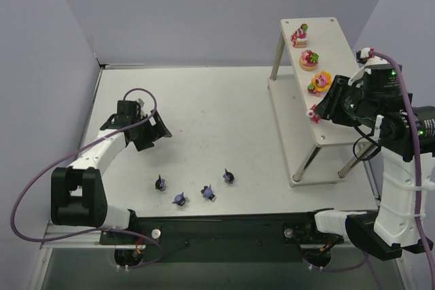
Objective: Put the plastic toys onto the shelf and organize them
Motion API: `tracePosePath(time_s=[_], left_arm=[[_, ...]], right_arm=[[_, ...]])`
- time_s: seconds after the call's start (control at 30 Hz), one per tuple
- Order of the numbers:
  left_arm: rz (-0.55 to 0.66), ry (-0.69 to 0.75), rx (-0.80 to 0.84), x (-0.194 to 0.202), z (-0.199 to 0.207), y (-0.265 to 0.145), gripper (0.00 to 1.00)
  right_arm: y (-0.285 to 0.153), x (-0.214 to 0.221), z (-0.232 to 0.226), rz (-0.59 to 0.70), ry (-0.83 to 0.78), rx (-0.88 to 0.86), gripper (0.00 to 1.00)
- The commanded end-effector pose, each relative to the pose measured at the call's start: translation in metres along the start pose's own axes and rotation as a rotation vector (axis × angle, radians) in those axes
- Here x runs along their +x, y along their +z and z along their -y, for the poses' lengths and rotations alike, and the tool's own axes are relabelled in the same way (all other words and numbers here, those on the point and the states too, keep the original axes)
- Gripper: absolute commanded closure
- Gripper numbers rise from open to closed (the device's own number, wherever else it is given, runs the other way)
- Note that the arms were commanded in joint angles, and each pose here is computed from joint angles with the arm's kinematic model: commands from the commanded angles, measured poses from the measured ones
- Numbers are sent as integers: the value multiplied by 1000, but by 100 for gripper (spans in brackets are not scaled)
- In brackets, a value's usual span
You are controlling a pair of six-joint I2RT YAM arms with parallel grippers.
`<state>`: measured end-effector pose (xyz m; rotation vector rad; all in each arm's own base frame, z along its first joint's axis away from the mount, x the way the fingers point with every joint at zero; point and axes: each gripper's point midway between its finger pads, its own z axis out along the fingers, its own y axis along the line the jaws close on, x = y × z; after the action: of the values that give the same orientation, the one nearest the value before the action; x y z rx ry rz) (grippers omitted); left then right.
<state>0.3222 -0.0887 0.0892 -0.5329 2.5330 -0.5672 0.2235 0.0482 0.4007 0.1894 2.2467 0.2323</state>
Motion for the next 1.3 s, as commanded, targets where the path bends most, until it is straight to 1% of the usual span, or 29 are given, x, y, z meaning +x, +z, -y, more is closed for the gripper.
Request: tracePosePath(time_s=[0.0, 0.23, 0.5, 0.7, 0.9, 1.03, 1.27], left_arm=[[31, 14, 52, -11, 12, 2, 5], [32, 18, 77, -11, 17, 1, 5], [32, 15, 90, -6, 17, 2, 5], [33, 18, 91, -6, 16, 2, 5], [34, 18, 90, -5, 15, 2, 5], [32, 16, 90, -4, 15, 3, 5], [34, 18, 88, -5, 14, 4, 5]], right_arm=[[-20, 60, 5, -249, 15, -22, 98], [-23, 64, 8, -262, 94, -35, 94], [-25, 62, 15, -244, 186, -19, 92], [-21, 63, 22, -248, 193, 23, 92], [-19, 53, 37, -212, 184, 108, 87], [-19, 45, 36, -194, 176, 106, 84], [-10, 51, 30, -251, 180, 71, 77]])
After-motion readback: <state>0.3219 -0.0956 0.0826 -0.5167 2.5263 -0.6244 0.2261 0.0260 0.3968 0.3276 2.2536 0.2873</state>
